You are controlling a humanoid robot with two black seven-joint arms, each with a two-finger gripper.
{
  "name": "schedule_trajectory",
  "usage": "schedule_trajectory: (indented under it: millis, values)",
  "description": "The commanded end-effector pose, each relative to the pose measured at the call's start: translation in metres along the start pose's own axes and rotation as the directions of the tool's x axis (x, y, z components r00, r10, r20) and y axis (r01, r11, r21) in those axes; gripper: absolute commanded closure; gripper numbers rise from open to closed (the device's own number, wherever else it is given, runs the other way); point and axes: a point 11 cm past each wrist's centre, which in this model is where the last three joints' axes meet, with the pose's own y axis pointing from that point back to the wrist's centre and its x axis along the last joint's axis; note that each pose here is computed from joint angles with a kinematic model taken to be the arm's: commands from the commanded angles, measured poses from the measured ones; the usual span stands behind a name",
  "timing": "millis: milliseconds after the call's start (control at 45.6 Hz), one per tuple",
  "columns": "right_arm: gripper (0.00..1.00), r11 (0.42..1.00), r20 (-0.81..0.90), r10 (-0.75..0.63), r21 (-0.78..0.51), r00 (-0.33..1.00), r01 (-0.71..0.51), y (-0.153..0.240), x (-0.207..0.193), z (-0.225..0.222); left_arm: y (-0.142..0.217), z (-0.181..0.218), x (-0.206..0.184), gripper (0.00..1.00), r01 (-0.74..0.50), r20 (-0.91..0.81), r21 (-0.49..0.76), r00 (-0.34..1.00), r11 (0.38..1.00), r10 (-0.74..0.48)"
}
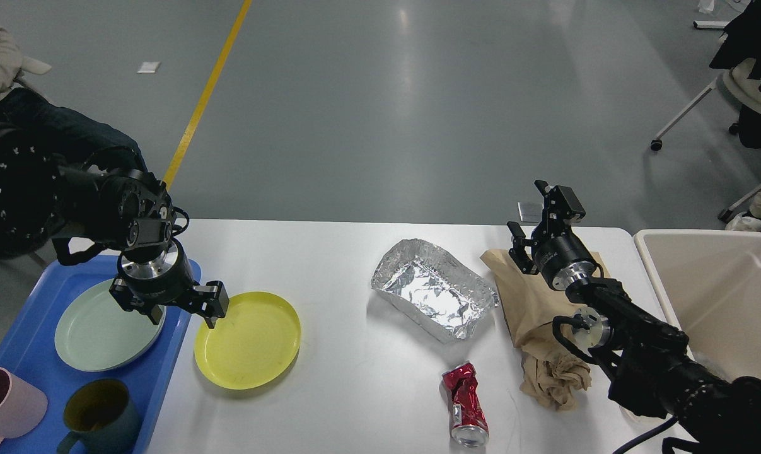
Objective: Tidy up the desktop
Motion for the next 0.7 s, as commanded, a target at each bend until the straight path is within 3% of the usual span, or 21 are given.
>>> schedule_trajectory:
  millis: [0, 439, 680]
  values:
    - [0.00, 1.000, 0.000, -0.001, 0.000, 1.000, 0.001, 0.000, 0.000, 0.000, -0.023, -0.007, -0.008, 0.16, 0.008, -0.055, 0.030, 0.998, 1.000, -0.006]
    - [0.00, 1.000, 0.000, 0.000, 0.001, 1.000, 0.000, 0.000, 0.000, 0.000, -0.088, 0.014, -0.034, 0.16, 0.062, -0.188, 0.010, 0.980, 0.998, -0.059]
    - [0.00, 1.000, 0.000, -0.001, 0.000, 1.000, 0.001, 0.000, 0.000, 0.000, -0.096, 0.010, -0.036, 0.17, 0.046, -0.208, 0.010, 0.977, 0.999, -0.043]
